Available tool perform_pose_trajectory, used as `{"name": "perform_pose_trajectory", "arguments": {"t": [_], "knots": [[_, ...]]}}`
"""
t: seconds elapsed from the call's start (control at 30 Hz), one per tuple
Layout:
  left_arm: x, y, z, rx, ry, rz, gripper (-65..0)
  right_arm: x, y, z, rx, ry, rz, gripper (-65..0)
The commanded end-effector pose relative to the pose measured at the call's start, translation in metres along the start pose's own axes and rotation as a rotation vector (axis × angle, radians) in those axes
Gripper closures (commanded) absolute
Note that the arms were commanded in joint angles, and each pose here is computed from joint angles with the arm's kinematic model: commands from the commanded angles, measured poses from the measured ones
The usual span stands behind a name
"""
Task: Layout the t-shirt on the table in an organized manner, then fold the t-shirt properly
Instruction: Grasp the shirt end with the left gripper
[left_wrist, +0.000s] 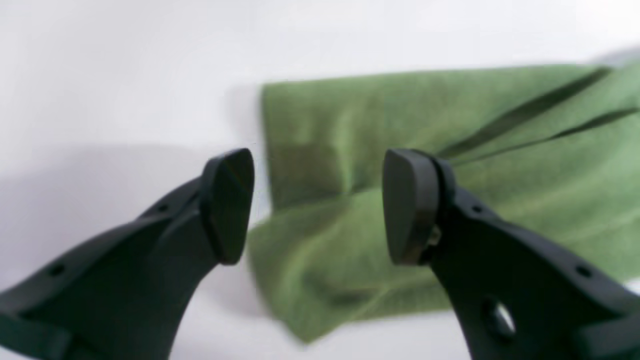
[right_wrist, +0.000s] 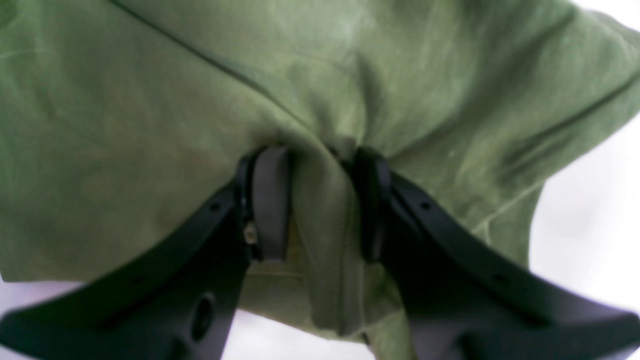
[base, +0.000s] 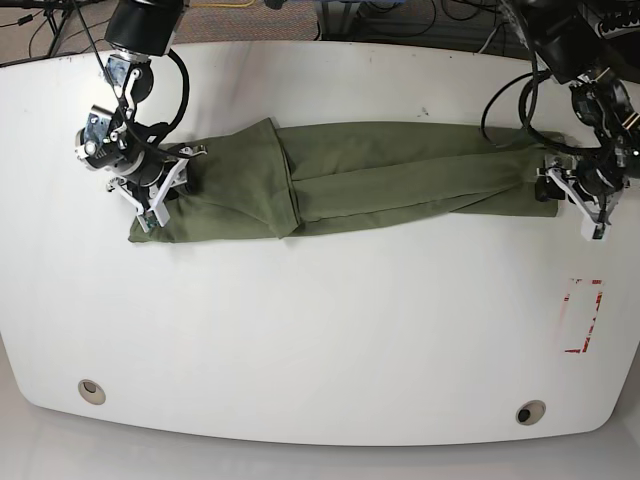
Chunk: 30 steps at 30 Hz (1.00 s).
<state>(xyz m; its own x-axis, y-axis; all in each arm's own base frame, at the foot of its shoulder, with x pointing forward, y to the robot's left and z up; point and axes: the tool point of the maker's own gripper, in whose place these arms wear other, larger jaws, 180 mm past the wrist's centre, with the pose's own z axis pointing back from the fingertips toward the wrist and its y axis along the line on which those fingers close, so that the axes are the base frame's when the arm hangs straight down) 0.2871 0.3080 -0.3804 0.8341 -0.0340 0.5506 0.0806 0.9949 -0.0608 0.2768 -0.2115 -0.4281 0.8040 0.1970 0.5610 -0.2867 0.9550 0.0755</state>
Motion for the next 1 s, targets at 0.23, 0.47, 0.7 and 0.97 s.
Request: {"name": "perform_pose_trajectory", "arguments": {"t": [0.23,0.47,0.7,0.97], "knots": [[0.034,0.015,0.029,-0.069,-0.122,0.087,-50.7,-0.014,-0.007,0.001,-0.032,0.077,0.014,-19.8],[0.021,0.012,0.025,-0.092,-0.088,0.106,-50.7,-0.014,-0.007,0.001,-0.032,0.078,0.014,-19.8],[-0.010,0.021,0.008,-0.133,0.004,0.186,-50.7,-0.013,-0.007,0.001,-0.031,0.076,0.014,-19.8],[-0.030,0.019,-0.002,-0.161,0.041,0.232,-50.6,-0.014,-0.007,0.001,-0.030,0.077,0.013,-19.7]]}}
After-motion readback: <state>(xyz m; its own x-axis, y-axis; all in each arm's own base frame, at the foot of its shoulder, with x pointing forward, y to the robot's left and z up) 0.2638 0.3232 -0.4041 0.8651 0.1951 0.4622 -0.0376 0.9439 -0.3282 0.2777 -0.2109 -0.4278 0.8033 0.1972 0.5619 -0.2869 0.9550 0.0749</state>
